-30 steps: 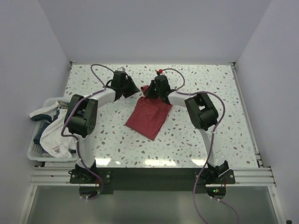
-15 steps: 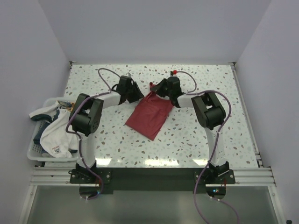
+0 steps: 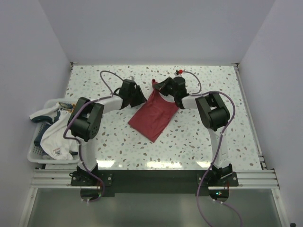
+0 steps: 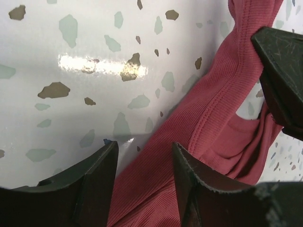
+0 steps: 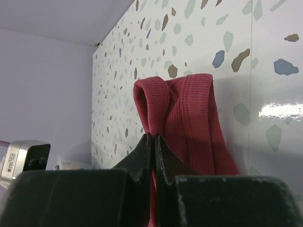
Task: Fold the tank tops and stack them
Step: Fold the tank top
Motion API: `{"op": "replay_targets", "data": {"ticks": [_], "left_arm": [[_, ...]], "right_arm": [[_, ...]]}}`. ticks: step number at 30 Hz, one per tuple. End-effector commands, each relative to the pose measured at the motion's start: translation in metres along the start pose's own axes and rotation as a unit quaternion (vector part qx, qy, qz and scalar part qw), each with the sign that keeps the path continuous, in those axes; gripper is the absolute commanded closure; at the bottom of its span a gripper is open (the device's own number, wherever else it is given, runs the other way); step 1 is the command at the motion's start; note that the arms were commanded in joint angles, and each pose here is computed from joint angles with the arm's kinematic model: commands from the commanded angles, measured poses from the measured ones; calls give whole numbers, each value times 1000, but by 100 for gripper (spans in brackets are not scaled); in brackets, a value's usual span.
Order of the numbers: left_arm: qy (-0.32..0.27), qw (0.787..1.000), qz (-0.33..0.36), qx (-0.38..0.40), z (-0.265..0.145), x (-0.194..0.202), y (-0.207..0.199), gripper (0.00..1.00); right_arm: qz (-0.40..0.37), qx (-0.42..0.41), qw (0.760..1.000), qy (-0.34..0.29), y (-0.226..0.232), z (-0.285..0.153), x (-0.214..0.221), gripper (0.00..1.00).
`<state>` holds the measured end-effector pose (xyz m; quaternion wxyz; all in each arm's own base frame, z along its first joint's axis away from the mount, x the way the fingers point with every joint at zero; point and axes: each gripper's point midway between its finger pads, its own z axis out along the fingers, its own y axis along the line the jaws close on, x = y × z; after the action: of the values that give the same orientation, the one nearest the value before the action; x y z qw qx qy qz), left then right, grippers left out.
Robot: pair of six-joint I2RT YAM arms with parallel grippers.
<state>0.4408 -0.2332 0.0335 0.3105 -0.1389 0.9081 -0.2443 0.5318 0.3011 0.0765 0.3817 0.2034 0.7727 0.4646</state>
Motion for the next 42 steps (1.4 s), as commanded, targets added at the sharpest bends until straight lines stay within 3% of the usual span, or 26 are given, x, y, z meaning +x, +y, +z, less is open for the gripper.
{"op": "replay_targets", "data": {"ticks": [1, 16, 19, 23, 29, 42], "left_arm": [[-34, 999, 22, 8, -2, -30, -19, 45], [-26, 997, 50, 48, 34, -39, -47, 44], [-23, 997, 59, 53, 37, -33, -51, 44], [-18, 995, 68, 65, 39, -28, -56, 44], [-15, 994, 82, 69, 41, -24, -62, 44], [-5, 993, 106, 59, 47, -13, -64, 45]], "right_arm": [[11, -15, 1000, -10, 1, -3, -6, 100], [49, 7, 999, -18, -40, -10, -5, 100], [54, 6, 998, -18, -43, -9, -5, 87], [60, 0, 998, -17, -41, -8, -7, 78], [22, 15, 999, -25, -24, -16, -22, 65], [-108, 170, 979, -21, -24, -30, -56, 64]]}}
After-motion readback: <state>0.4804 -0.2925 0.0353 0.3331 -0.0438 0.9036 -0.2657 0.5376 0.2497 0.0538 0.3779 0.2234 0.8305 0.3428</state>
